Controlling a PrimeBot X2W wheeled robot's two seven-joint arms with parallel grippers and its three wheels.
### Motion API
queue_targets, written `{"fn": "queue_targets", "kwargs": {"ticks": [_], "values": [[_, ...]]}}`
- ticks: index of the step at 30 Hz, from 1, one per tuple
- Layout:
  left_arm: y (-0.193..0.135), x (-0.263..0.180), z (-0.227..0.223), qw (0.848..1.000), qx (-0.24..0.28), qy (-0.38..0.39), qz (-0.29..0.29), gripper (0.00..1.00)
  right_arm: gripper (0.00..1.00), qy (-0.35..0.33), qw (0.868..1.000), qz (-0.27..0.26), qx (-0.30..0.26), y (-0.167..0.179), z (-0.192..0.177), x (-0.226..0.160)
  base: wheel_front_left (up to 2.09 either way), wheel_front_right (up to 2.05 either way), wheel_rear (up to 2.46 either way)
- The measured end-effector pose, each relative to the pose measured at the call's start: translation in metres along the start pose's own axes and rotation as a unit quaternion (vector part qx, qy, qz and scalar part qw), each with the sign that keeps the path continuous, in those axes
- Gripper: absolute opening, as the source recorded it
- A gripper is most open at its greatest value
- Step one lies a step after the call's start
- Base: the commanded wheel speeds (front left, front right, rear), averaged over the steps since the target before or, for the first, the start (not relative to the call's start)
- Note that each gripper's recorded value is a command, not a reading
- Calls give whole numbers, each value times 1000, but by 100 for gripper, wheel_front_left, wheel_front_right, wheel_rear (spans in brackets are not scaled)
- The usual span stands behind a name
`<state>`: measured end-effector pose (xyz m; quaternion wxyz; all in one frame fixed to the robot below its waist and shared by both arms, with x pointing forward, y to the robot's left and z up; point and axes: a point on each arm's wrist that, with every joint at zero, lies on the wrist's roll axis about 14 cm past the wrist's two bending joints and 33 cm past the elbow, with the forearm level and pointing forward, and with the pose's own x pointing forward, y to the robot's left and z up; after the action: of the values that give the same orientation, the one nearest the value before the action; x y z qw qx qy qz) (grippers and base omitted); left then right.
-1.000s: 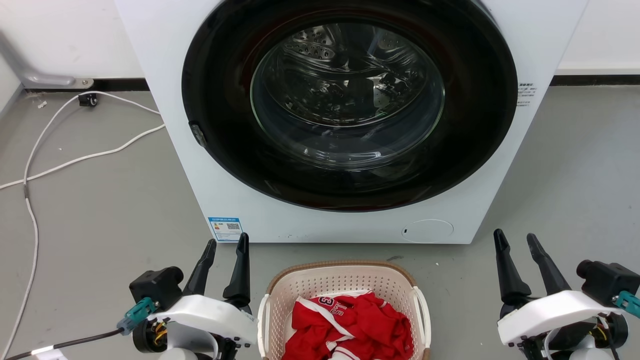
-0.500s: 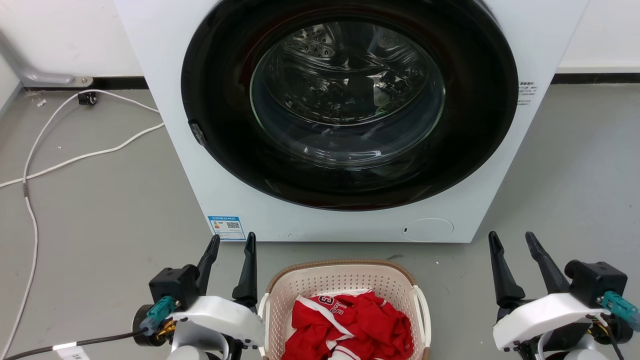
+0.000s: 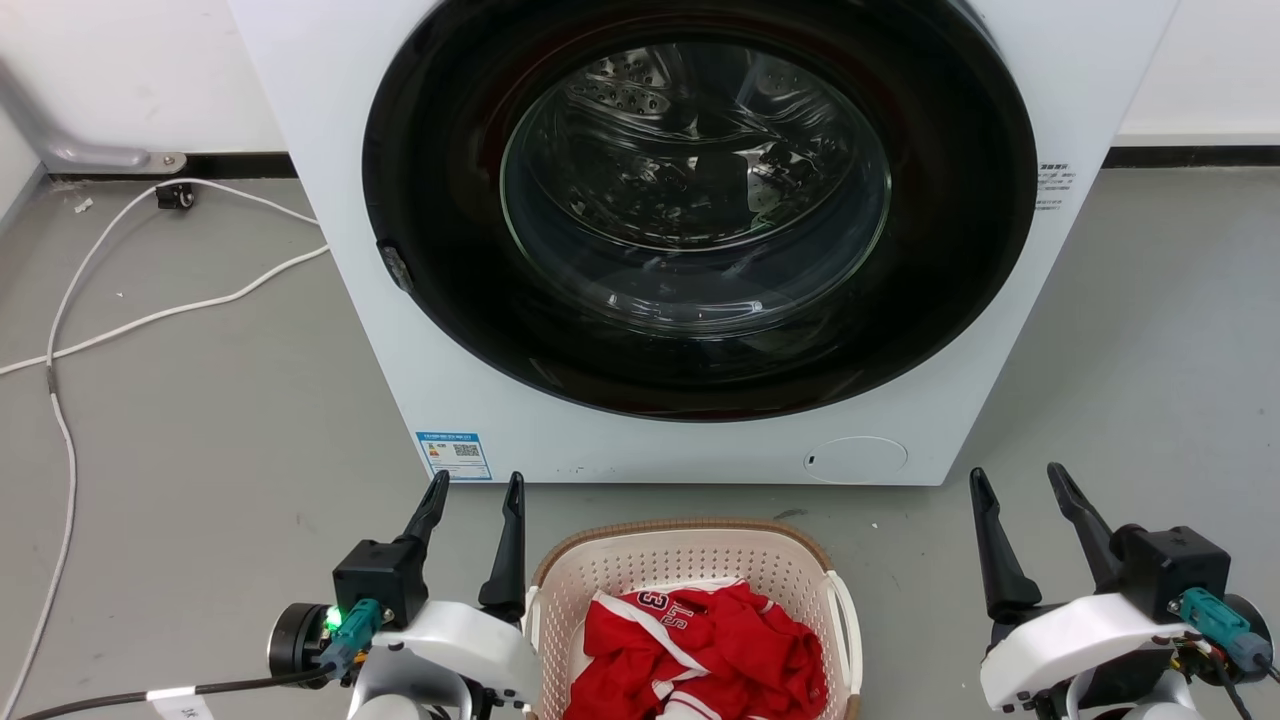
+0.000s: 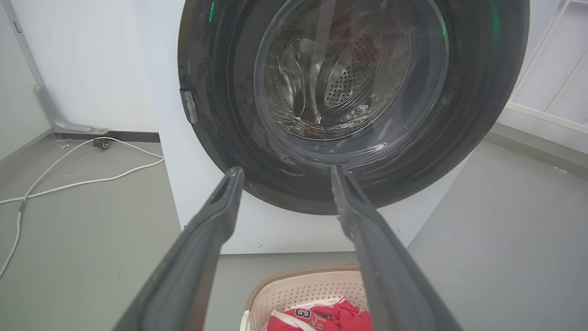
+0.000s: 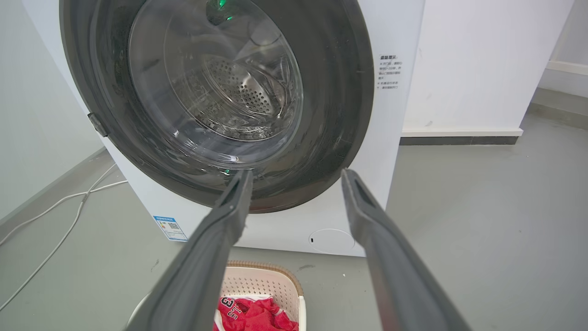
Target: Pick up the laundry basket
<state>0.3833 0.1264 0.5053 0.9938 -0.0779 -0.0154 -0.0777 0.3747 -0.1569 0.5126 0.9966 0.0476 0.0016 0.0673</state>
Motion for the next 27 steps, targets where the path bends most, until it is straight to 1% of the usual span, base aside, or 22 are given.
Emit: {"fn": "queue_targets", "kwargs": {"ticks": [9,27], "values": [[-3,-1,0,1000,27,-5,-8,100,100,-2,999,5,-34,2,1,-2,0,0,0],[-5,-2,-5,999,50,-4,-19,100,100,-3,999,2,-54,-1,-1,-4,0,0,0]]}}
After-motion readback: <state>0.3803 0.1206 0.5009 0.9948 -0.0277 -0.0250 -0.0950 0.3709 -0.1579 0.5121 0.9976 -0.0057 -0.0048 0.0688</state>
